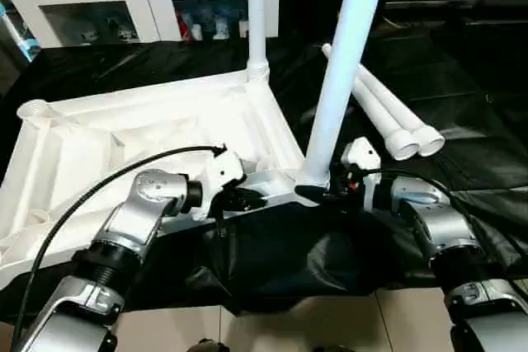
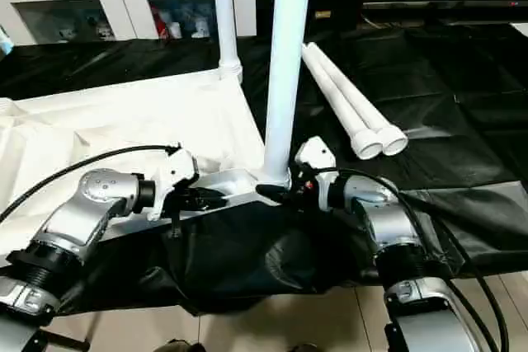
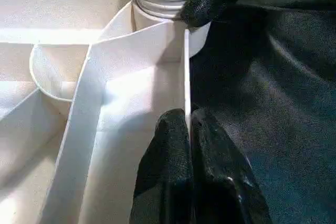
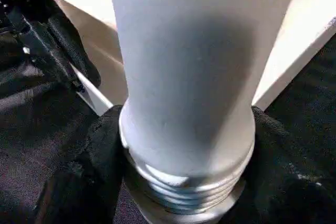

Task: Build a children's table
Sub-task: Rotate leg to tighten

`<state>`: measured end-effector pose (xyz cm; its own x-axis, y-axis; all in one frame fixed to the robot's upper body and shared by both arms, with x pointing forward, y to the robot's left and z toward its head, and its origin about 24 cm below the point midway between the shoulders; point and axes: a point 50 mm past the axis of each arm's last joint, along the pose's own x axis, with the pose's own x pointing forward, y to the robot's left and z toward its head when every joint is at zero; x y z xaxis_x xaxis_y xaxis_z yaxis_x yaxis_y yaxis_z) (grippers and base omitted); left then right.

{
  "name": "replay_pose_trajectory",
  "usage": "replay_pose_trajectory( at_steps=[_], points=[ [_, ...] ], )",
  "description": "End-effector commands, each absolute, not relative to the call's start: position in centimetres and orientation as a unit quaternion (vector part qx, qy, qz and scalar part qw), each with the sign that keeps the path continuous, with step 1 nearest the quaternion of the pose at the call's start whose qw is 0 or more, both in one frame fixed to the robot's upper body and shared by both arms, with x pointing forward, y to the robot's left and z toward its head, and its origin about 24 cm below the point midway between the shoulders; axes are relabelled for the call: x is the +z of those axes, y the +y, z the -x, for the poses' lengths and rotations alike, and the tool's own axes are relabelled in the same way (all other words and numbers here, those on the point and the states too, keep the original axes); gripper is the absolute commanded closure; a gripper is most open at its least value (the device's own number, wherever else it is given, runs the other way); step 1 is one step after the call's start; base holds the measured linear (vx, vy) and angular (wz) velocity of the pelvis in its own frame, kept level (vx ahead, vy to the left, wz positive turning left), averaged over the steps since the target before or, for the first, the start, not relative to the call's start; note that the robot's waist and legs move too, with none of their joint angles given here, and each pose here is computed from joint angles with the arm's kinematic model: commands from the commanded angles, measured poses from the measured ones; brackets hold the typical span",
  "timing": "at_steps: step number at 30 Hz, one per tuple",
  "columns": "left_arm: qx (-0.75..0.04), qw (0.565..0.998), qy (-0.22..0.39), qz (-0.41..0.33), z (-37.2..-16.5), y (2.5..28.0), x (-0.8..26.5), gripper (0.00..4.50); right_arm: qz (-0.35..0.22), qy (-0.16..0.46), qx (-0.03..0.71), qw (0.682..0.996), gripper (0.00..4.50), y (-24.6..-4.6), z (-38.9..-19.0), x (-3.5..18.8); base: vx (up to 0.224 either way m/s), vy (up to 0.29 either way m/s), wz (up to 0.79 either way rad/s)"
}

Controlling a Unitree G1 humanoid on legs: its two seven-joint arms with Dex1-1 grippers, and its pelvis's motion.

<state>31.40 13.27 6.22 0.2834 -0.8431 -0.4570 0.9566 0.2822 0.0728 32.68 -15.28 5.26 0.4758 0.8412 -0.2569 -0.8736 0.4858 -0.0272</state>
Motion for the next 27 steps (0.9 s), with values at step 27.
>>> replay_pose_trajectory(
  at_steps=[27],
  points=[
    [-0.521, 0.822, 0.159, -0.167, -33.4, 9.6, 5.9, 4.50, 0.016, 0.105, 0.407, 0.907, 0.69, -11.9, -33.8, 4.3, 0.000, 0.000, 0.00]
  ],
)
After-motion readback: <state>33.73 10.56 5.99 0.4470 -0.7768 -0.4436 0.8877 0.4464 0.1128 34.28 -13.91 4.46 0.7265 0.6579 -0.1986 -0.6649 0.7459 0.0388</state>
